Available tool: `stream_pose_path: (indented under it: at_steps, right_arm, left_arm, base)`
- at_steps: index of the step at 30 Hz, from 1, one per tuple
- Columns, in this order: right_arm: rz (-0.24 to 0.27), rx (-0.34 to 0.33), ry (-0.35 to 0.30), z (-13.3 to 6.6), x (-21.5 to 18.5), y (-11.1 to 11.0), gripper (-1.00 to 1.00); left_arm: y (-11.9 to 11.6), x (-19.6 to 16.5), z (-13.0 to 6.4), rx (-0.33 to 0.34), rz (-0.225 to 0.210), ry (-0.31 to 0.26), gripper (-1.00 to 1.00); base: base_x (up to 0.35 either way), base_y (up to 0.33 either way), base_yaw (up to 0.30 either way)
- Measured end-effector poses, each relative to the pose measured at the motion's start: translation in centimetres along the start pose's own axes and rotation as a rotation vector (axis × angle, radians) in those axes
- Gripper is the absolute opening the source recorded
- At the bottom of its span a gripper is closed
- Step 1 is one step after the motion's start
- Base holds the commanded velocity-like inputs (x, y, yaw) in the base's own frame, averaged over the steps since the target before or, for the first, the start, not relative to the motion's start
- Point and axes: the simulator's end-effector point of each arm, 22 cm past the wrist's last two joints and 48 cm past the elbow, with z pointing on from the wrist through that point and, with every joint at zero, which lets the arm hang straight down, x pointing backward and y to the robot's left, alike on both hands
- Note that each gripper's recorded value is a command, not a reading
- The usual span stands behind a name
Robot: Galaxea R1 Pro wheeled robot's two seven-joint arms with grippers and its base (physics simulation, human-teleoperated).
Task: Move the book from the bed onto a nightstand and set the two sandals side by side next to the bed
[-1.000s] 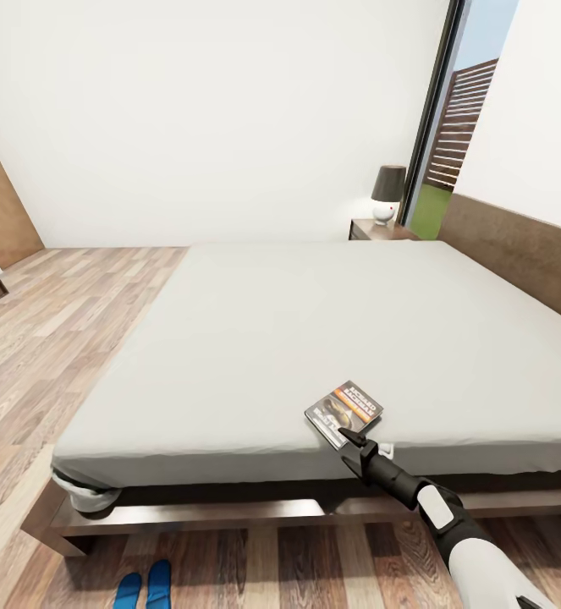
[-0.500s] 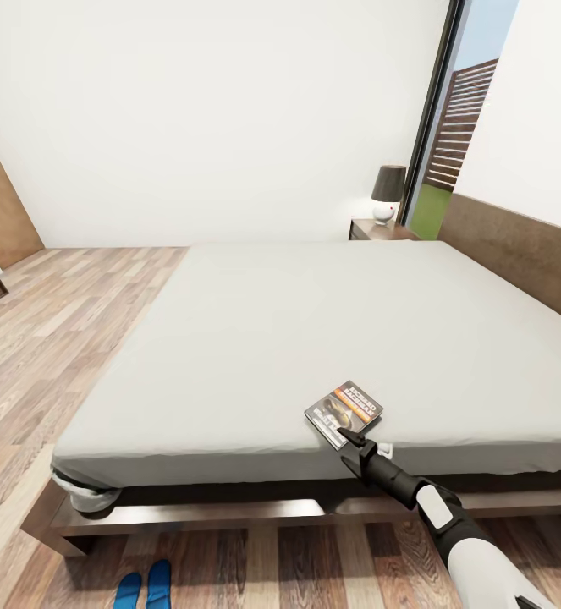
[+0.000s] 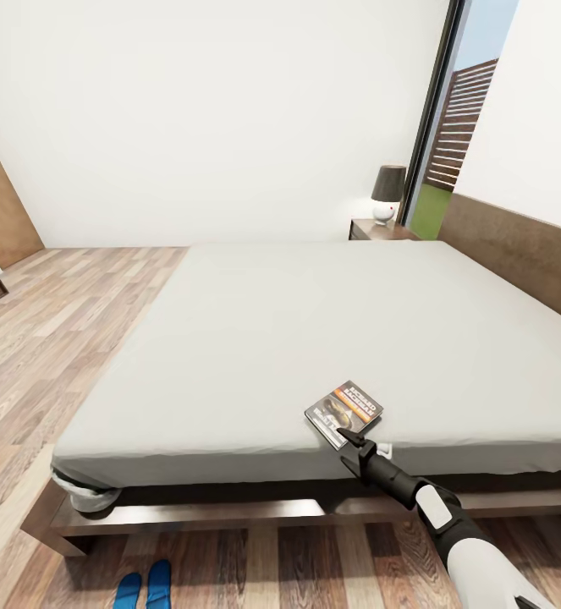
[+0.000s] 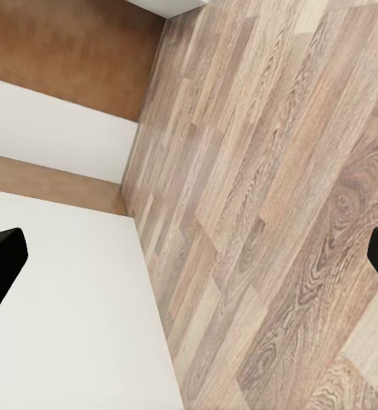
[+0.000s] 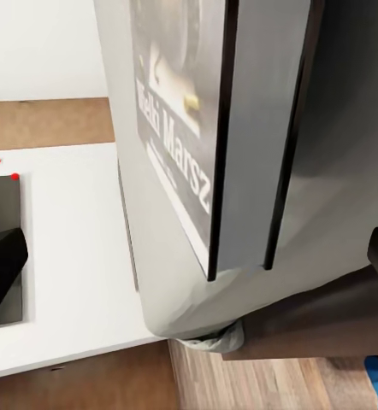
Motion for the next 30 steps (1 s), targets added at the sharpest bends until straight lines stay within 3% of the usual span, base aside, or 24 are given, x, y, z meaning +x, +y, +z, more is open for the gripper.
stream_pose_path:
  at_steps: [20,21,30]
  right_arm:
    - [-0.001,0.000,-0.001,0.00,0.01,-0.02,1.00]
    - [-0.001,0.000,-0.001,0.00,0.01,-0.02,-1.00]
    - [-0.003,0.001,0.000,0.00,0.01,-0.03,-1.00]
  left_arm:
    - [-0.01,0.02,-0.01,0.000,0.000,0.000,1.00]
    - [-0.01,0.02,-0.01,0.000,0.000,0.000,1.00]
    - [0.00,0.02,0.00,0.000,0.001,0.000,1.00]
  base:
    - [0.000,0.000,0.000]
    - [0.000,0.000,0.000]
    - [0.000,0.000,0.000]
